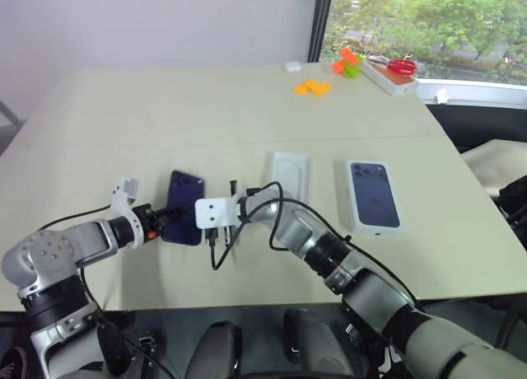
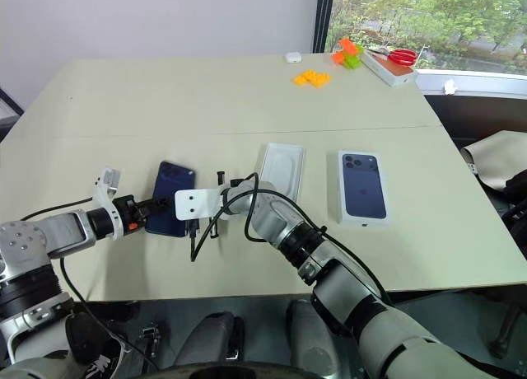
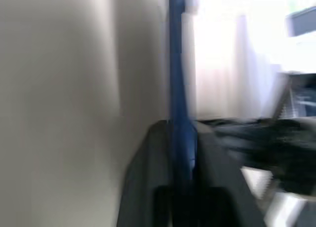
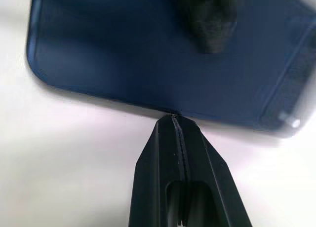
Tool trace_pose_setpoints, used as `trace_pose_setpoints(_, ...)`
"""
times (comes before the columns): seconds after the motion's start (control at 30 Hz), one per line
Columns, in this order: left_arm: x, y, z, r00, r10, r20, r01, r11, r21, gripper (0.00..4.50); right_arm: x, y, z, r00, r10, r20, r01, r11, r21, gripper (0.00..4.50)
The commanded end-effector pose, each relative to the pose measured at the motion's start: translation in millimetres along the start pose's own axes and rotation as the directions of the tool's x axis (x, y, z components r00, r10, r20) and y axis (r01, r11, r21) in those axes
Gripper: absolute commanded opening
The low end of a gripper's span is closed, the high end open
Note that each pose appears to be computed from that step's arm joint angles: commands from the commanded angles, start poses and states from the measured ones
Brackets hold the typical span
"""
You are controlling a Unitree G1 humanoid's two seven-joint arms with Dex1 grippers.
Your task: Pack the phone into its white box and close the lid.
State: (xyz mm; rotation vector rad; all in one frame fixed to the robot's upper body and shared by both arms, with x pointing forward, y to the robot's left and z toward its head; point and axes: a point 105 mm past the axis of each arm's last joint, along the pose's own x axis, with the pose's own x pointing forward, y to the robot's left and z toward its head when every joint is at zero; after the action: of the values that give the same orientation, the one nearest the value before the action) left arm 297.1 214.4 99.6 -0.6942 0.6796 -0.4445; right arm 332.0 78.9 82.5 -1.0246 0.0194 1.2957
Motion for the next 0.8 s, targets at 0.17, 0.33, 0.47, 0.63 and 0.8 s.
trace_pose_setpoints(0.17, 2, 13, -12, 0.999, 0.006, -0.039, -0.01, 0.995, -0.098, 0.09, -6, -2, -4, 1.0, -0.011, -0.006, 0.01, 1.0, -0.004, 0.0)
trace_pose_setpoints(0.33, -6, 8, -7, 0.998, -0.061, -0.009, 0.059, 0.991, -0.119, 0.09, -34, -22, 9, 0.991, -0.059, 0.121, 0.04, 0.987, 0.158, 0.0)
trace_pose_setpoints(0.47, -9, -2, 3, 0.989, -0.138, 0.05, 0.144, 0.981, -0.134, 0.09, -69, -46, 22, 0.958, -0.148, 0.246, 0.047, 0.926, 0.375, 0.0)
trace_pose_setpoints(0.63, -6, -19, 8, 0.972, -0.216, 0.092, 0.226, 0.966, -0.125, 0.0, -115, -64, 17, 0.927, -0.229, 0.297, 0.049, 0.859, 0.509, 1.31)
trace_pose_setpoints(0.8, 13, -45, 14, 0.953, -0.277, 0.121, 0.291, 0.95, -0.117, 0.0, -158, -51, -29, 0.941, -0.254, 0.225, 0.076, 0.805, 0.589, 3.81)
